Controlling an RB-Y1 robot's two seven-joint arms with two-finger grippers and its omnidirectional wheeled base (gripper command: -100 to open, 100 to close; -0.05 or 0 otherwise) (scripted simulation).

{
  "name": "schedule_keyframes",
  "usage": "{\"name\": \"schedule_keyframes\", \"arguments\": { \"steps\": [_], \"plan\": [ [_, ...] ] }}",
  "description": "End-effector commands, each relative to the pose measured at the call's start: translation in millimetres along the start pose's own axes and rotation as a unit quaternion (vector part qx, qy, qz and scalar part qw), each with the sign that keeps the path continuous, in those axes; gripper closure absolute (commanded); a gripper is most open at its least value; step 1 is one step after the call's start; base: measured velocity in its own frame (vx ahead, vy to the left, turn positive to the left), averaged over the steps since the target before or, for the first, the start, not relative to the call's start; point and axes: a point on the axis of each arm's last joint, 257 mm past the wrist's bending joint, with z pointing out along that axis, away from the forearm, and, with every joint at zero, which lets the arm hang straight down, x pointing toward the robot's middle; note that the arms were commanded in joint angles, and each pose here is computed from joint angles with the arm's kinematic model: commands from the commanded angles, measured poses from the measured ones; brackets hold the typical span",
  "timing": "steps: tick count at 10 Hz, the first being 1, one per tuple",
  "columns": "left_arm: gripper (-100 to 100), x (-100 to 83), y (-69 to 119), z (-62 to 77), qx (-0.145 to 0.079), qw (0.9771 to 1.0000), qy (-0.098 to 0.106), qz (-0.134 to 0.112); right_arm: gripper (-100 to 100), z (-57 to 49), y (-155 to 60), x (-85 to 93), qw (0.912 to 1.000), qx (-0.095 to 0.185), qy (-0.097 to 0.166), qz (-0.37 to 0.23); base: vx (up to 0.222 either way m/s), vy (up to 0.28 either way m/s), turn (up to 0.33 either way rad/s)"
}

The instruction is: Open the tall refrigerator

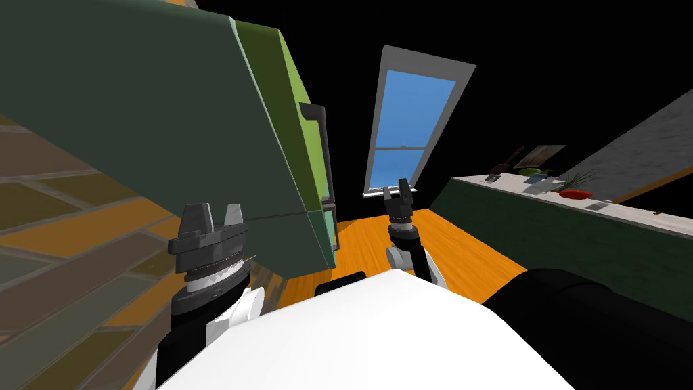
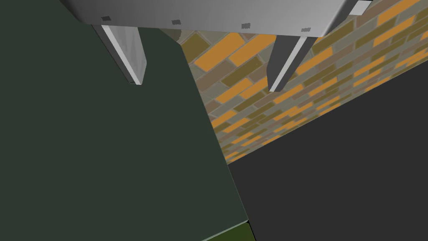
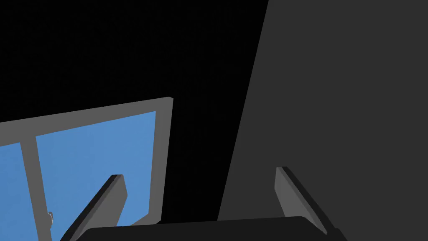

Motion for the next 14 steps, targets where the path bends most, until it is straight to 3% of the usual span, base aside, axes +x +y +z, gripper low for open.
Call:
{"name": "schedule_keyframes", "arguments": {
  "steps": [1, 9, 10, 14],
  "plan": [
    [0, 0.0, 0.0, 0.0, 0.000, 1.0000, 0.000, 0.000, 0, 0.0, 0, 0.0, 1.0000, 0.000, 0.000, 0.000, 0.000, 0.000, 0.000],
    [0, 0.0, -0.1, 0.1, 0.000, 1.0000, 0.000, 0.000, 0, 0.1, 0, 0.0, 1.0000, 0.000, 0.000, 0.000, 0.000, 0.000, 0.000],
    [-100, 3.9, 2.5, 1.2, -0.005, 0.9999, 0.016, -0.001, 0, 0.1, 0, 0.0, 1.0000, 0.000, 0.000, 0.000, 0.018, -0.019, 0.016],
    [-100, 8.4, 18.7, 5.5, -0.037, 0.9986, 0.035, -0.012, 0, -0.1, 0, 0.0, 1.0000, 0.000, 0.000, 0.000, 0.032, -0.061, 0.030]
  ]
}}
